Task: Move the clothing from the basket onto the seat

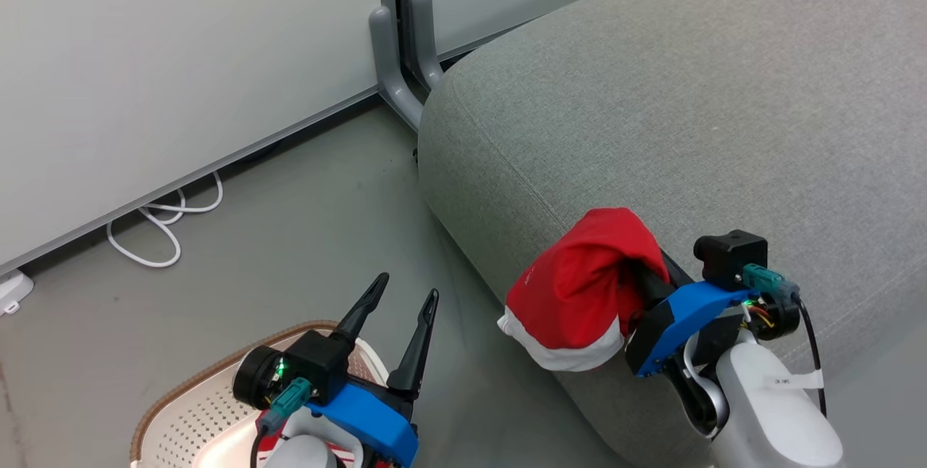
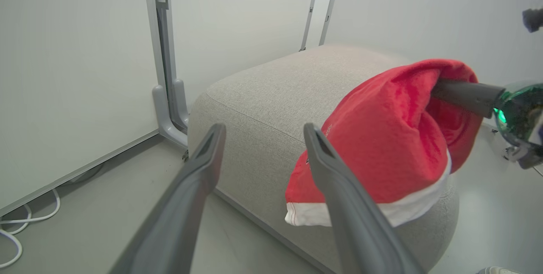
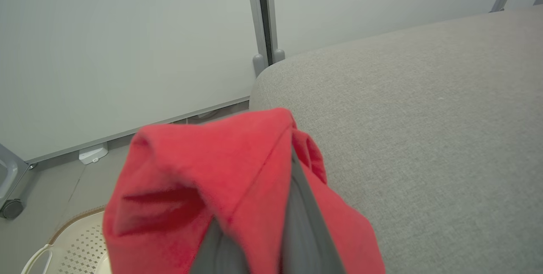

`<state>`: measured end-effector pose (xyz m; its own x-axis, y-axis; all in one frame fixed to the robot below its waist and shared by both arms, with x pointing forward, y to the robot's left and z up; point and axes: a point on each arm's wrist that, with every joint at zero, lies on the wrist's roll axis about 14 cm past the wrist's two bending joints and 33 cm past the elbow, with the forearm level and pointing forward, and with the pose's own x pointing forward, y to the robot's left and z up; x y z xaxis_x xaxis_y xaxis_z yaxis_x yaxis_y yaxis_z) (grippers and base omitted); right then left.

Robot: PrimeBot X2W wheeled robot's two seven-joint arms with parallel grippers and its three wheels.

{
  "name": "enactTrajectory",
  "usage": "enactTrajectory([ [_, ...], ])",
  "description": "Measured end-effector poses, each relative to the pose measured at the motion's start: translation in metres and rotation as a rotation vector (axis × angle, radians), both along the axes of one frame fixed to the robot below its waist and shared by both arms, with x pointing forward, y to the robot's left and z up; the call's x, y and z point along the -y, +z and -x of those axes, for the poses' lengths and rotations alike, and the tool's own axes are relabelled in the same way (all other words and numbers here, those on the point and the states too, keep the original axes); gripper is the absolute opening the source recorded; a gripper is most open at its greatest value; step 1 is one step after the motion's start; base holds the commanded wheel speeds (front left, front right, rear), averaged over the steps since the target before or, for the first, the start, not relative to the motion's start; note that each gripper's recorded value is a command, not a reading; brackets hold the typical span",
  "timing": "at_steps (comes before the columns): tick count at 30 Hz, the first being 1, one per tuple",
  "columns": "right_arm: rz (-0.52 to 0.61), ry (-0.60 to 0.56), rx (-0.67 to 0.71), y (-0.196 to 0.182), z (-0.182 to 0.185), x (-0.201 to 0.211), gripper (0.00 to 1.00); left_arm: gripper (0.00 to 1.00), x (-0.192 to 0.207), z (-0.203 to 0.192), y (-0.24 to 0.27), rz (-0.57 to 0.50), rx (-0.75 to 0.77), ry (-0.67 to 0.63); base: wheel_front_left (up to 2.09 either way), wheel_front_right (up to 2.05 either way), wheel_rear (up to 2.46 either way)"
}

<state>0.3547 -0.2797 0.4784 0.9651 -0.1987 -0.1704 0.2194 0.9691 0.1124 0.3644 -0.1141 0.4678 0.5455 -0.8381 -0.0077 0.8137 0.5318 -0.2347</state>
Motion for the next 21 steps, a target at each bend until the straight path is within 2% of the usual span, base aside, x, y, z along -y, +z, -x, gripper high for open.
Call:
enactTrajectory([
  [5, 0.017, -0.021, 0.013, 0.015, -0.021, 0.016, 0.0, 1.0, -0.001, -0.007, -0.003, 0.005, -0.001, -0.001, 0.0, 0.0, 0.0],
  [12, 0.07, -0.095, 0.045, 0.05, -0.06, 0.069, 0.0, 1.0, -0.008, -0.03, -0.016, 0.001, -0.003, 0.006, 0.0, 0.0, 0.0],
  [13, 0.079, -0.137, 0.071, 0.063, -0.073, 0.091, 0.0, 1.0, -0.01, -0.038, -0.023, 0.001, -0.01, 0.007, 0.0, 0.0, 0.0],
  [16, 0.102, -0.187, 0.096, 0.078, -0.092, 0.119, 0.0, 1.0, -0.015, -0.051, -0.035, 0.002, -0.022, 0.013, 0.0, 0.0, 0.0],
  [21, 0.166, -0.276, 0.092, 0.081, -0.113, 0.165, 0.0, 1.0, -0.028, -0.08, -0.058, -0.003, -0.024, 0.035, 0.0, 0.0, 0.0],
])
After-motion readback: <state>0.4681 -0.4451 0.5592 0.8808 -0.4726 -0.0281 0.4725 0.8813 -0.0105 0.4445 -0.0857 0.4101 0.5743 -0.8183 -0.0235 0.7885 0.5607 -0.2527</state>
